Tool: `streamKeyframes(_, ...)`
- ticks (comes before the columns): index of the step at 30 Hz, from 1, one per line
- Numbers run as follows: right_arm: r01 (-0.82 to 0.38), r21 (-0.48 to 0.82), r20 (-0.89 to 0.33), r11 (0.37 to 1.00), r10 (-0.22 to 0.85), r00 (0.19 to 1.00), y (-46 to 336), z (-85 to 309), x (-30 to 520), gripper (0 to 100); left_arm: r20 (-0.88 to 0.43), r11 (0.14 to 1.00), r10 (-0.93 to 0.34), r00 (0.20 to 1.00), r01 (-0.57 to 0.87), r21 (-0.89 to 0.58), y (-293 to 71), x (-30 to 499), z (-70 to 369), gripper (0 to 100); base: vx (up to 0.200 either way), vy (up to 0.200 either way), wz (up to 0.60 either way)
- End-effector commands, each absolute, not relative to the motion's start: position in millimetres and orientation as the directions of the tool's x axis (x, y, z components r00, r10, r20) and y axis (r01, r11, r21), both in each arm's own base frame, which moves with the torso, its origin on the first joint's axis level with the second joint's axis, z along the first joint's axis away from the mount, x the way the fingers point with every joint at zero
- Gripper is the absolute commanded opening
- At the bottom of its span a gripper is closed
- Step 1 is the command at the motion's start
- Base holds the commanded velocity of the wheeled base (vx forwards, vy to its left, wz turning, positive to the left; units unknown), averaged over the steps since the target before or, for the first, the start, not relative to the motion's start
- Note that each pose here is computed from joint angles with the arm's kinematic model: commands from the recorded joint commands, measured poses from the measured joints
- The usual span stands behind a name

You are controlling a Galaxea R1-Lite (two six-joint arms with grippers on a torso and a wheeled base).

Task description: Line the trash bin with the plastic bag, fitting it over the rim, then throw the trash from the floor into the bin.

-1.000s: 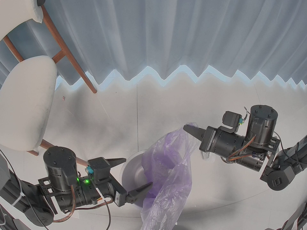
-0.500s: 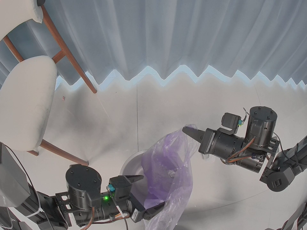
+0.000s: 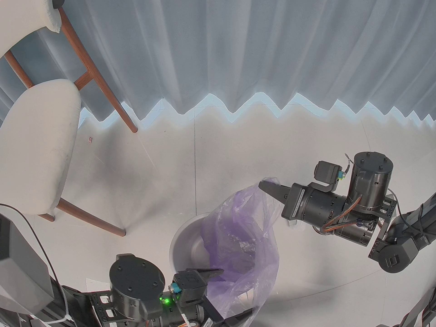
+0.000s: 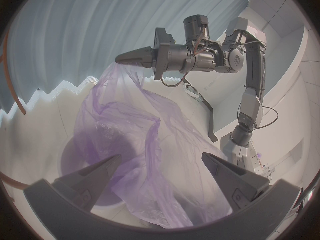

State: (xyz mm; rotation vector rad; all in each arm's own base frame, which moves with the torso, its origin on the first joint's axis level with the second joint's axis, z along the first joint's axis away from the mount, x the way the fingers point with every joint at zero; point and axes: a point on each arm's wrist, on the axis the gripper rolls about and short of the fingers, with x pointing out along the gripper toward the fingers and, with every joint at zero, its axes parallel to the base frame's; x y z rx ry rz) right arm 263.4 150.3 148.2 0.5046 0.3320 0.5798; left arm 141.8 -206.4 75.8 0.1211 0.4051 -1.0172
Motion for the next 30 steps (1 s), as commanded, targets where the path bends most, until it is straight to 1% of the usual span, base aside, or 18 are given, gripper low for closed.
streamKeyframes(1,-0.439,0.539,-0.153,0.719,0.596,0.788,150.7,149.1,262.8,0,-0.409,0.559,-0.775,0.483,0.825,-0.085,-213.1,151.3,60.7,100,0.000,0.000,0.00)
streamKeyframes(3,-0.440,0.538,-0.151,0.719,0.596,0.788,150.6,149.6,262.6,0,-0.399,0.595,-0.754,0.522,0.800,-0.078,-213.4,161.7,53.7,100,0.000,0.000,0.00)
streamKeyframes(9,-0.441,0.538,-0.148,0.718,0.596,0.789,150.4,150.5,262.2,0,-0.382,0.633,-0.732,0.564,0.770,-0.078,-217.3,183.3,30.2,100,0.000,0.000,0.00)
streamKeyframes(18,-0.443,0.538,-0.147,0.717,0.598,0.788,150.7,151.0,261.8,0,-0.377,0.625,-0.740,0.557,0.777,-0.080,-217.9,181.8,24.2,100,0.000,0.000,0.00)
streamKeyframes(19,-0.444,0.538,-0.145,0.716,0.598,0.788,150.6,151.4,261.6,0,-0.382,0.626,-0.738,0.556,0.776,-0.079,-217.0,181.6,22.7,0,0.000,0.000,0.00)
streamKeyframes(22,-0.443,0.538,-0.148,0.717,0.598,0.788,150.7,150.8,261.7,0,-0.378,0.630,-0.735,0.562,0.773,-0.075,-218.1,182.7,22.7,0,0.000,0.000,0.00)
streamKeyframes(30,-0.441,0.539,-0.153,0.718,0.598,0.786,151.2,149.1,262.5,0,-0.289,0.632,-0.753,0.591,0.772,-0.069,-215.1,182.6,44.0,0,0.000,0.000,0.00)
